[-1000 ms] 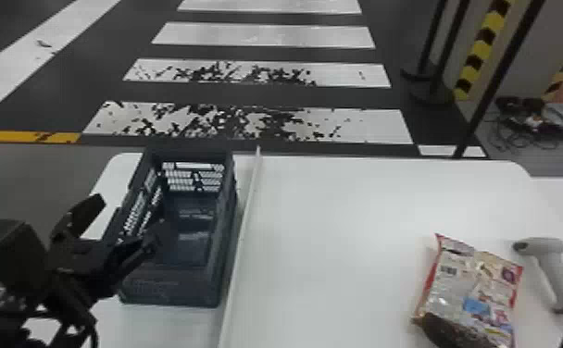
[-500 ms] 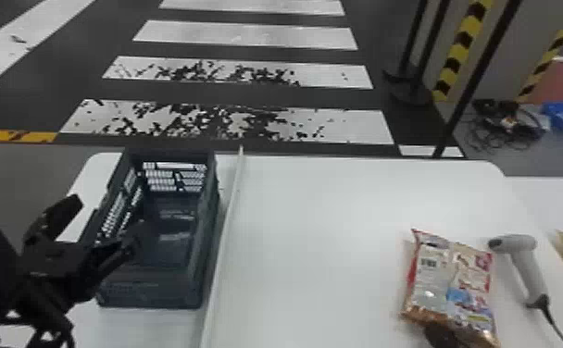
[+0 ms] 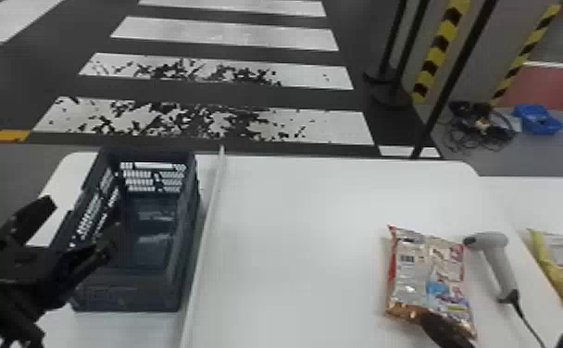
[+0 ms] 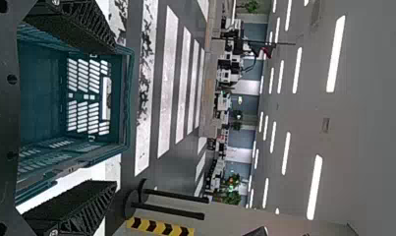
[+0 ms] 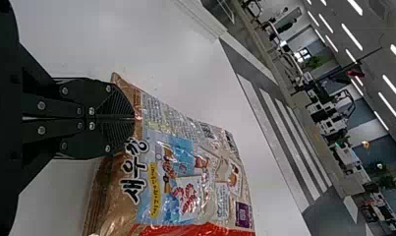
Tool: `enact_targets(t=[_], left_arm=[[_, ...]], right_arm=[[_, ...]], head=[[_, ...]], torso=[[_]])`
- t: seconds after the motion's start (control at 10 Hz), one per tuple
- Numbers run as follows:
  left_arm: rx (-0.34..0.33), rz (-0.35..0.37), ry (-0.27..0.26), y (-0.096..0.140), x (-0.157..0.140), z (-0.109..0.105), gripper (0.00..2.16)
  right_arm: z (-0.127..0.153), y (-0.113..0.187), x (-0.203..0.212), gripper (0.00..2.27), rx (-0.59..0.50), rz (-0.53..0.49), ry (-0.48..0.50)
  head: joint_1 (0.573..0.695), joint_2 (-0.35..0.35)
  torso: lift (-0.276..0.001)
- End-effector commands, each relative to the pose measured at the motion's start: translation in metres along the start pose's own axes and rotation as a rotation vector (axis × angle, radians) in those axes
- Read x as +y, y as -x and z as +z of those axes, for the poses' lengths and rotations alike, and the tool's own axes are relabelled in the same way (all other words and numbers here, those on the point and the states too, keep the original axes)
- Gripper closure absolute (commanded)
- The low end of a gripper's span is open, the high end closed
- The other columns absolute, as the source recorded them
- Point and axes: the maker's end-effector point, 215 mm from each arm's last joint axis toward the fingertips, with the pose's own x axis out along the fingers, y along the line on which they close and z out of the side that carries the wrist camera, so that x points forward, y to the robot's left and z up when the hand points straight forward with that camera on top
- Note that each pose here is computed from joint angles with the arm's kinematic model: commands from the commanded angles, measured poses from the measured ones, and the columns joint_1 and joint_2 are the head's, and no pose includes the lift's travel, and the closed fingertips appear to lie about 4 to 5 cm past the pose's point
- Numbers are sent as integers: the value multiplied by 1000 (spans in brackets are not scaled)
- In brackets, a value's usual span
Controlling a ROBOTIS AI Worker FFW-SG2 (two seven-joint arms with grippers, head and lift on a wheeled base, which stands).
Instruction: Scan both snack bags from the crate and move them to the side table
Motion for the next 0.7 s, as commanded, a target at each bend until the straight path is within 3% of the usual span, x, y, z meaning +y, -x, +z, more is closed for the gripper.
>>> enact_targets(t=[0.0, 0.4, 0.6], left_arm=[[-3, 2, -1, 0, 1, 1, 36], [-2, 4, 0, -2, 2, 0, 36], [-2, 4, 2, -2, 2, 0, 36]], right_arm=[[9, -2, -5, 2253, -8, -8, 10], [11, -5, -28, 2250, -1, -42, 19], [13, 0, -19, 2253, -18, -24, -6]], head=[[695, -104], [695, -125], [695, -138]], torso=[[-95], [-95], [-95]])
